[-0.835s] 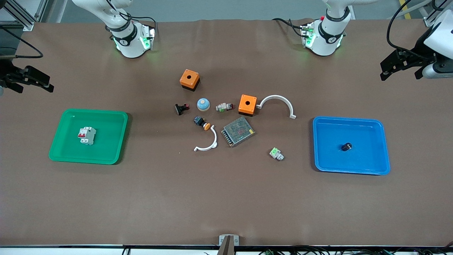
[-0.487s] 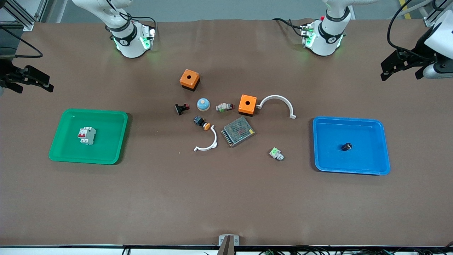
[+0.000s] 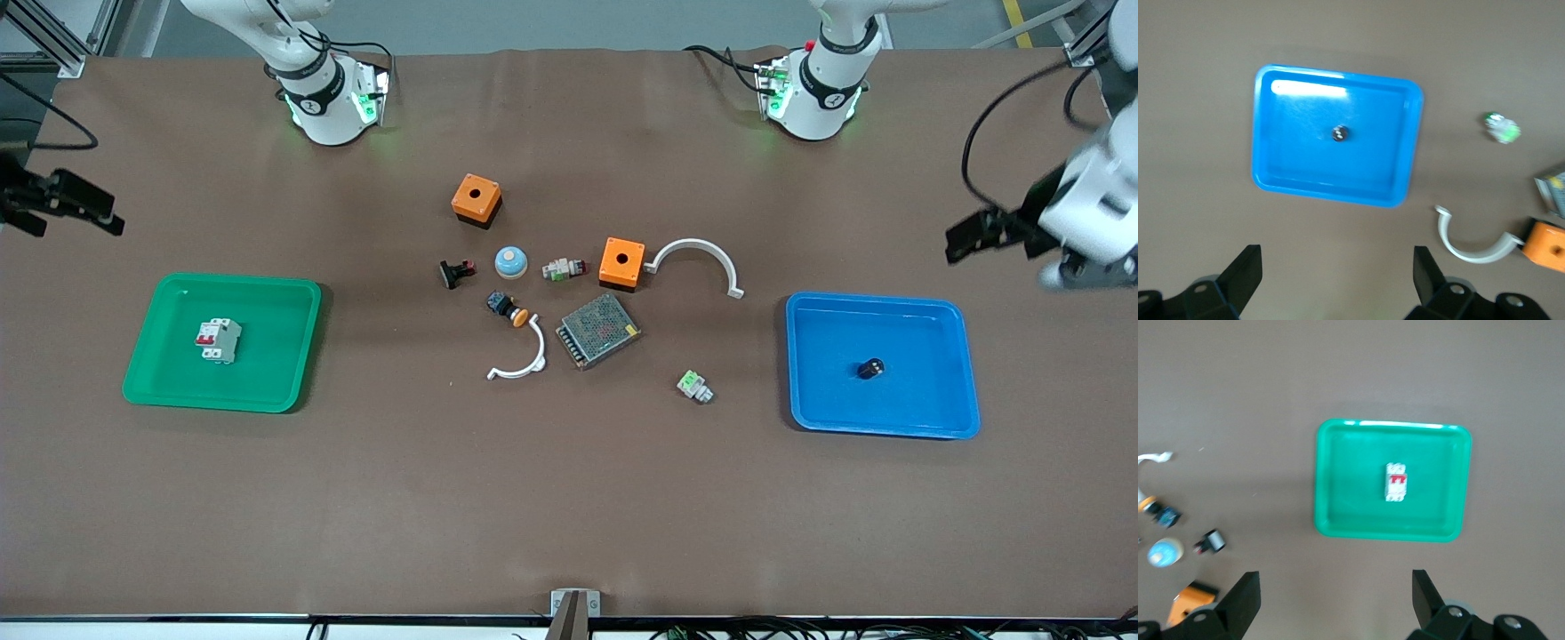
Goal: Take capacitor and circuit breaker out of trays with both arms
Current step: 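Reach the right gripper to the green tray while the left gripper reaches the blue tray, then grasp the breaker with the right gripper while the left gripper grasps the capacitor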
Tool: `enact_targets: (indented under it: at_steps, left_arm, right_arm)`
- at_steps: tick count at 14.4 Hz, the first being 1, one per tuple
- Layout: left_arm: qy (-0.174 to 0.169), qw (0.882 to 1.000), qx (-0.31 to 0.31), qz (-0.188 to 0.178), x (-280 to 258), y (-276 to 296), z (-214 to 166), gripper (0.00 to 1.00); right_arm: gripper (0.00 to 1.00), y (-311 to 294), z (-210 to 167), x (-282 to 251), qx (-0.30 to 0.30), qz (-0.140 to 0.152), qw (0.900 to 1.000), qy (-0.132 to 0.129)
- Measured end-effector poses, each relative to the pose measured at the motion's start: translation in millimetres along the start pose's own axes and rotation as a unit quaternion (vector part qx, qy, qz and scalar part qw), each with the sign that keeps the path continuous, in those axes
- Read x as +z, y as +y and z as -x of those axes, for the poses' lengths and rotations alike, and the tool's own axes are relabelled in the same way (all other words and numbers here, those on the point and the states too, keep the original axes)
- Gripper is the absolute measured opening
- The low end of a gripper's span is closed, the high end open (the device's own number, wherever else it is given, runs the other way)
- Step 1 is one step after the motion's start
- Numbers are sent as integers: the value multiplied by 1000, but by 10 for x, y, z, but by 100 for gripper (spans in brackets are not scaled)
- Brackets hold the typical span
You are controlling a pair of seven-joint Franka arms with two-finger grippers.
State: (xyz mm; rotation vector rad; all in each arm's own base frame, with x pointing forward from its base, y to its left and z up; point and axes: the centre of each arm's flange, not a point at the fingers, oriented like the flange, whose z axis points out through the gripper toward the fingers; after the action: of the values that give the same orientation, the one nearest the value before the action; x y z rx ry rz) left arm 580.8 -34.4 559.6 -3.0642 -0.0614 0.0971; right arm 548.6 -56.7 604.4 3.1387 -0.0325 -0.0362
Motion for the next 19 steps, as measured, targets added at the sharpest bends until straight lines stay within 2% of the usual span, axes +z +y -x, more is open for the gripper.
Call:
enact_targets:
  at_steps: [4,6,9,14,16,18,19]
  left_arm:
    - [15,1000,-6,-6,1077,-40,-261,100]
    - [27,999,-23,0,1584,-128,-261,100]
    - [34,999,-41,9,2210,-237,-276,99]
    - [61,993,-94,30,3035,-172,-275,95]
    - [63,993,-98,35,3281,-145,-267,91]
    - [60,992,-102,38,3472,-126,-263,88]
    - [56,992,-102,38,3538,-120,-259,82]
  right_arm:
    - [100,492,-598,1179,23,3,999,-42]
    - [100,720,-654,1683,40,-9,998,-45]
    - [100,960,-433,2494,45,-20,998,-31]
    - [100,904,93,3657,48,-4,999,14]
    - [96,880,175,3909,38,-1,999,12]
    - [78,882,183,4015,30,0,1000,9]
    - [78,881,182,4032,29,0,1000,9]
